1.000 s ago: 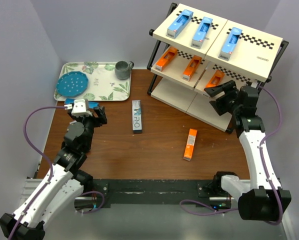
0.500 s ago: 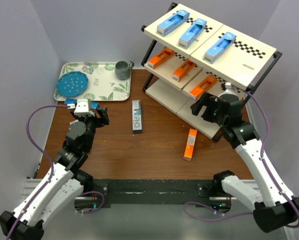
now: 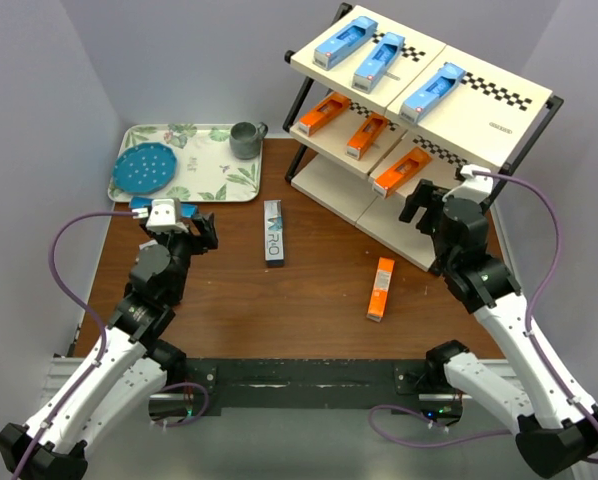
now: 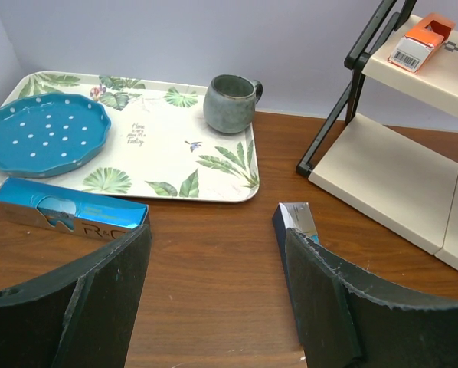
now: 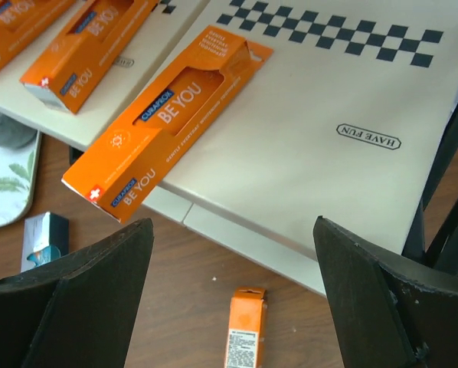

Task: Place and organize the toothpastes onto the shelf

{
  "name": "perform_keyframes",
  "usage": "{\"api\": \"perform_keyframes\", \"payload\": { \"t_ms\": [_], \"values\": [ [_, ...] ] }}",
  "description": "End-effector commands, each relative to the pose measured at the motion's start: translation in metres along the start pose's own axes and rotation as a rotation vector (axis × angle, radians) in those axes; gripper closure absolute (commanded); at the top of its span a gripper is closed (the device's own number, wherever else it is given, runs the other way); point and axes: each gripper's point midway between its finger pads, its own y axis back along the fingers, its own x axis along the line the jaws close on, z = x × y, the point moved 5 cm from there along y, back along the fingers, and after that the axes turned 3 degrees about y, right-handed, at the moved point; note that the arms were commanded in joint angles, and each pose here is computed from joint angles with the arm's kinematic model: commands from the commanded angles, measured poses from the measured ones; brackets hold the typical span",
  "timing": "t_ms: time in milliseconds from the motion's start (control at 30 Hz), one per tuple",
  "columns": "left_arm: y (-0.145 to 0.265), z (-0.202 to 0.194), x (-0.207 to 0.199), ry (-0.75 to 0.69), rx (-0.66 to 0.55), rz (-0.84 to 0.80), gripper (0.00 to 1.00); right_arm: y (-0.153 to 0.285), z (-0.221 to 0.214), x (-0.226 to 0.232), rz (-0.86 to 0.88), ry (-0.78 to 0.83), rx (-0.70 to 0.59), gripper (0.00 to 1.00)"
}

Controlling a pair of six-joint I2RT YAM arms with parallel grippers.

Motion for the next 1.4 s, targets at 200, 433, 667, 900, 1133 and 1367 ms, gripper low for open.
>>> {"api": "perform_keyframes", "payload": {
  "t_ms": [200, 433, 667, 900, 1133, 1367],
  "values": [
    [0.001, 0.006, -0.004, 0.0, -0.038, -0.025, 0.25, -0.011, -0.004, -0.022, -0.066, -0.03, -0.045, 0.09],
    [0.002, 0.006, -0.004, 0.002, -0.041, -0.03, 0.25, -0.027, 0.005, -0.041, -0.074, 0.031, -0.051, 0.08],
    [0.003, 0.007, -0.004, 0.001, -0.043, -0.034, 0.25, -0.041, 0.02, -0.056, -0.081, 0.073, -0.07, 0.07],
    [0.003, 0.007, -0.005, 0.001, -0.042, -0.04, 0.25, -0.058, 0.029, -0.077, -0.118, 0.09, -0.064, 0.07],
    [0.003, 0.006, -0.005, -0.001, -0.041, -0.039, 0.25, -0.035, 0.039, -0.063, -0.002, 0.1, -0.043, 0.06],
    [0.001, 0.005, -0.007, -0.003, -0.035, -0.046, 0.25, -0.005, 0.026, -0.052, 0.143, 0.183, -0.014, 0.05]
  ]
}}
